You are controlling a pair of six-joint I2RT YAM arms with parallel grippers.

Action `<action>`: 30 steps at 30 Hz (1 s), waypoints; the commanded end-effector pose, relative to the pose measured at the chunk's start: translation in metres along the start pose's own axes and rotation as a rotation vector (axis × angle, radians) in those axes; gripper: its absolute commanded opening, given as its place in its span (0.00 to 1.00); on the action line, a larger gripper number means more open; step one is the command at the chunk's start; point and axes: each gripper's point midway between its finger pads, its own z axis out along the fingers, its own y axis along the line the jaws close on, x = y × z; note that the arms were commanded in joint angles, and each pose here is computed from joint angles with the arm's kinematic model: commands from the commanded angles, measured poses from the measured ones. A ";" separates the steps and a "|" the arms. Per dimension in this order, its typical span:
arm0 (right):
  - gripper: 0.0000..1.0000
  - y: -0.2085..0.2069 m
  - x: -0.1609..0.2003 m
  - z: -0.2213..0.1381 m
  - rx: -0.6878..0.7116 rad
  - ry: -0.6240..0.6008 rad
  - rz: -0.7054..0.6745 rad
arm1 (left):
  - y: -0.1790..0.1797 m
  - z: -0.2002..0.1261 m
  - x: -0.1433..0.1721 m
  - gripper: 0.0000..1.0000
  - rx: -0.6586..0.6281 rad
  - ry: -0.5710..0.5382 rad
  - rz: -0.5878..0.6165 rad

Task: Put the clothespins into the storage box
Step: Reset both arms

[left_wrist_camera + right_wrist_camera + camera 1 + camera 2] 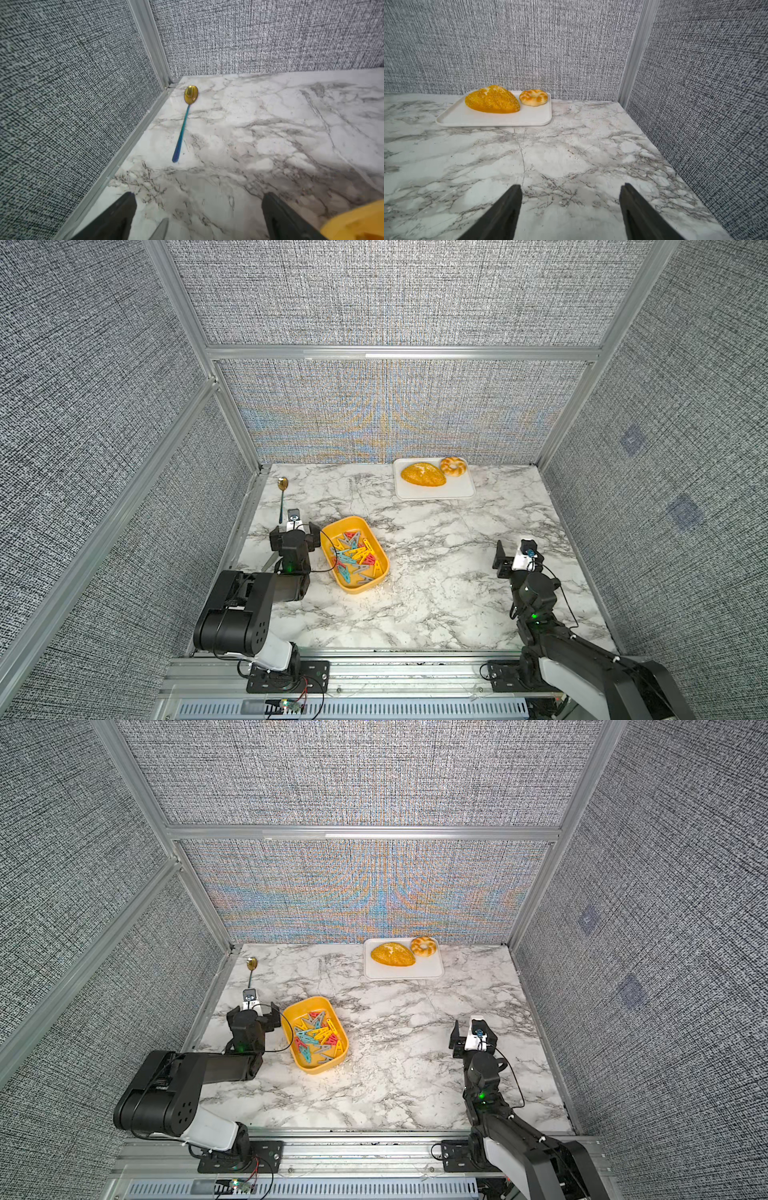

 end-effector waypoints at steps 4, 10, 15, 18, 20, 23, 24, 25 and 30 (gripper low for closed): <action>0.81 -0.014 0.008 -0.012 0.050 -0.013 0.045 | 0.003 0.004 0.009 1.00 0.012 0.054 -0.024; 0.82 -0.025 0.007 -0.010 0.071 -0.020 0.058 | 0.003 0.005 0.010 1.00 0.019 0.061 -0.029; 0.82 -0.020 0.001 0.003 0.025 -0.054 0.063 | 0.003 0.006 0.011 0.99 0.018 0.064 -0.029; 0.82 -0.006 -0.002 0.026 -0.036 -0.053 0.035 | 0.003 0.006 0.011 1.00 0.018 0.064 -0.029; 0.82 0.004 0.010 0.043 -0.075 -0.019 0.011 | 0.004 0.006 0.011 1.00 0.016 0.063 -0.029; 0.82 0.013 0.023 0.059 -0.113 0.024 -0.014 | 0.003 0.006 0.011 1.00 0.018 0.064 -0.030; 0.82 0.012 0.031 0.067 -0.107 0.093 -0.011 | 0.003 0.006 0.011 0.99 0.019 0.065 -0.029; 0.82 0.011 0.030 0.073 -0.118 0.081 0.005 | 0.003 0.006 0.011 1.00 0.020 0.067 -0.030; 0.85 0.003 0.031 0.076 -0.116 0.090 0.046 | 0.004 0.007 0.011 0.99 0.021 0.071 -0.034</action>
